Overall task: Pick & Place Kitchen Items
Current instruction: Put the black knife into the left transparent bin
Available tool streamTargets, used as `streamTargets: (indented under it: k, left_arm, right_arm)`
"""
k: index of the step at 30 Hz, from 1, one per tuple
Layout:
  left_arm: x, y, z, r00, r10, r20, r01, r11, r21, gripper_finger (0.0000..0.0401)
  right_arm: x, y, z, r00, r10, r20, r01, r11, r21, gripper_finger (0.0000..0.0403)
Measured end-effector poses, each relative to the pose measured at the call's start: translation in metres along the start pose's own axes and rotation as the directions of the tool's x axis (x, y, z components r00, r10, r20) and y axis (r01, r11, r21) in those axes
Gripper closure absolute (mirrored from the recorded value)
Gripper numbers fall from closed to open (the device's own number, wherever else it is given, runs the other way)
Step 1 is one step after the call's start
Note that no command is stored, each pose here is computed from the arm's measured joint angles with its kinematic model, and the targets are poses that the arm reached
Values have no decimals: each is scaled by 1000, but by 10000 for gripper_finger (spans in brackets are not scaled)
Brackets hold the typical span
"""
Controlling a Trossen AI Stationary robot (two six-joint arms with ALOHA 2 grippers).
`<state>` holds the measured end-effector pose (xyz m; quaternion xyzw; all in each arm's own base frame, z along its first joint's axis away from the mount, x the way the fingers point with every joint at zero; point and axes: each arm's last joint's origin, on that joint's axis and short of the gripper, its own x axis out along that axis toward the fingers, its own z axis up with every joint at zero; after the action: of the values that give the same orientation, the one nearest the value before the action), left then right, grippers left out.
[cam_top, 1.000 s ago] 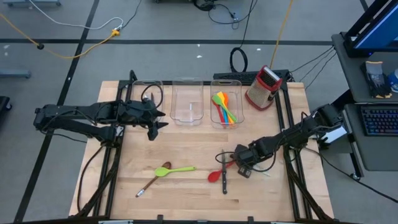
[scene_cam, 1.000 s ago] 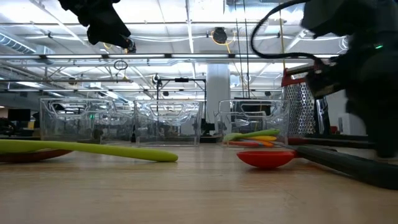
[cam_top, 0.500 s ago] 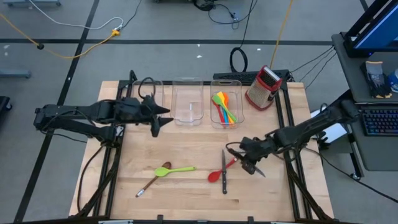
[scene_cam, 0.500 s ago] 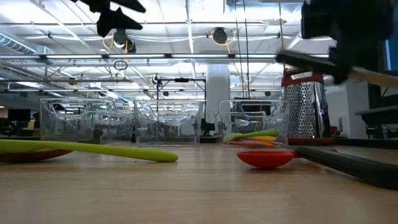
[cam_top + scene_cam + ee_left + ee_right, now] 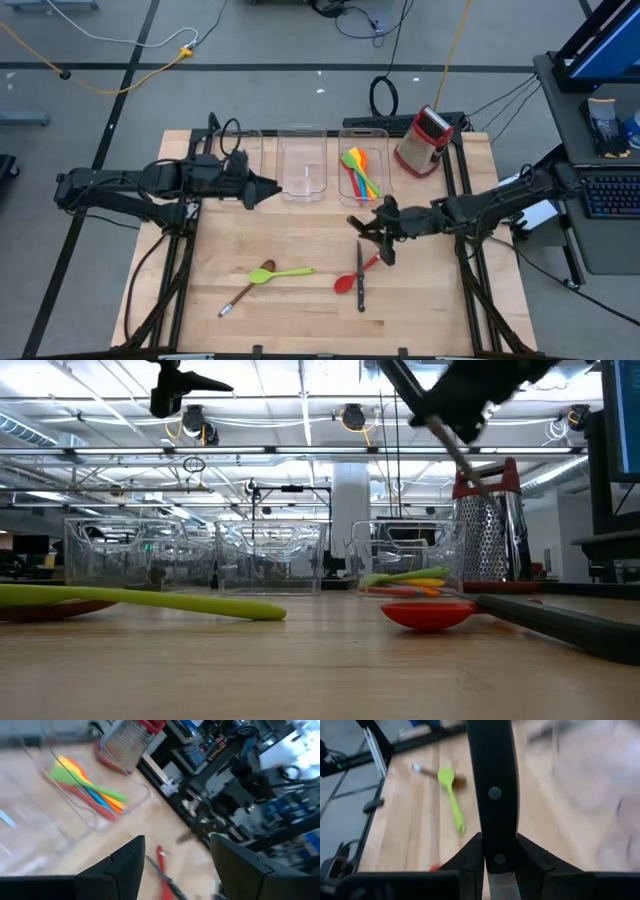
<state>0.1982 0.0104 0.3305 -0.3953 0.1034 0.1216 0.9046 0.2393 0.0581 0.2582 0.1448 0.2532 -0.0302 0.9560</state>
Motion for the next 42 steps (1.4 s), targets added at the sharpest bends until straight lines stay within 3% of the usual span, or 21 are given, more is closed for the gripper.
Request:
streamTargets:
  k: [4,8,16,22,27,31,42]
  left_arm:
    - [2,-2,-3,999,-20,-29,16,994,-110,171]
    - [11,-5,-9,998,-34,-53,23,980,-196,171]
    - [36,-16,-11,992,-125,-4,118,946,-301,171]
    - [46,-22,-8,980,-193,52,199,912,-358,171]
    - [57,-21,-12,979,-202,34,198,894,-403,171]
    - [70,-19,-17,980,-199,18,187,882,-433,171]
    - [100,-14,-28,973,-229,6,202,846,-493,171]
  right_arm:
    - [0,-5,19,986,22,163,2,989,-147,336]
    - [-1,-9,33,959,30,281,58,952,-299,336]
    - [-1,-16,40,944,-18,328,205,812,-546,336]
    - [-2,-19,41,923,-127,363,353,656,-667,336]
    - [-3,-21,42,900,-204,384,433,506,-746,336]
    - [-3,-22,42,898,-211,386,440,413,-797,336]
    - [17,-23,39,898,-222,379,424,206,-882,336]
